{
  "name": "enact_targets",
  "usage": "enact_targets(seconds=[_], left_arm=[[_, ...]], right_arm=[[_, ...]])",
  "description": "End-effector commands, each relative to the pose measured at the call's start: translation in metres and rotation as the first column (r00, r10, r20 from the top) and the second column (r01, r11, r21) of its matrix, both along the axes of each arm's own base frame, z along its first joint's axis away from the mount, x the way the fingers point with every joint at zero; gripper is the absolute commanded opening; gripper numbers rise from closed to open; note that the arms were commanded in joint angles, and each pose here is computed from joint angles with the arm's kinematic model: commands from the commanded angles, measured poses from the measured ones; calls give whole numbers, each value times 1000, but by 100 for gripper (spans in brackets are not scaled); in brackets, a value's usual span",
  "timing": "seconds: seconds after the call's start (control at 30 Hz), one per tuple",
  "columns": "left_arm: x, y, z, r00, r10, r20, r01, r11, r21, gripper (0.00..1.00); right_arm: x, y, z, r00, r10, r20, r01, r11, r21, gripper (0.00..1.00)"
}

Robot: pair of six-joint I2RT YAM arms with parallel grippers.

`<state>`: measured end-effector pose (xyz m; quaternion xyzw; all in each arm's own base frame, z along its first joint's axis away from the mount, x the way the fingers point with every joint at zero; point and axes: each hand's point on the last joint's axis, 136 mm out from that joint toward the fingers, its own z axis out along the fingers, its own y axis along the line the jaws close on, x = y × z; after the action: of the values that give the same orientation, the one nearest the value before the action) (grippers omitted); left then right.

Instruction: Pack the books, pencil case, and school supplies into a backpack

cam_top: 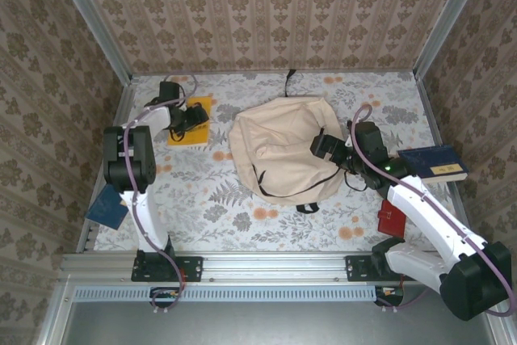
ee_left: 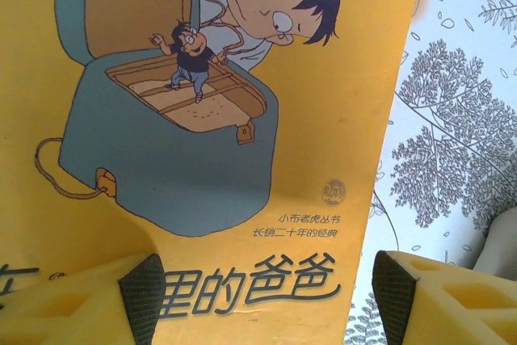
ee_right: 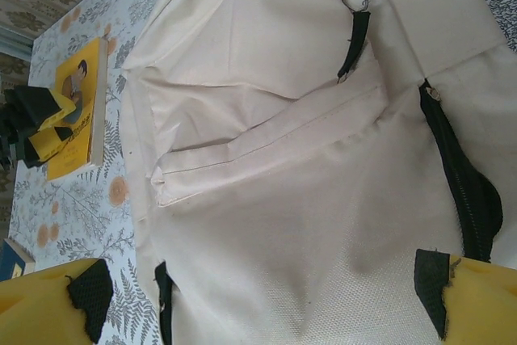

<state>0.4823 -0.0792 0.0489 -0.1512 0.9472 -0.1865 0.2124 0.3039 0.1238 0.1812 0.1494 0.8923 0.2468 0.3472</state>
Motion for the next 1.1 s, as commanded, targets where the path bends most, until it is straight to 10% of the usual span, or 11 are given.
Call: enact_targets(seconds=[0.0,0.6,1.07], left_arm=[[-60,-18,-27,979,20,-203,-28,999,-40,72],[-215,-60,-19,967,-48,-251,68,995,74,83],[-154,-51,42,991,-130,2,130,988,-81,97]], right_arm=[[-4,3,0,1000,7,0,-7,1000,25,100],[-13,14,-13,998,40,-46,-39,999,25,100],[-26,64,-24,976,191,-107,-189,982,26,99]])
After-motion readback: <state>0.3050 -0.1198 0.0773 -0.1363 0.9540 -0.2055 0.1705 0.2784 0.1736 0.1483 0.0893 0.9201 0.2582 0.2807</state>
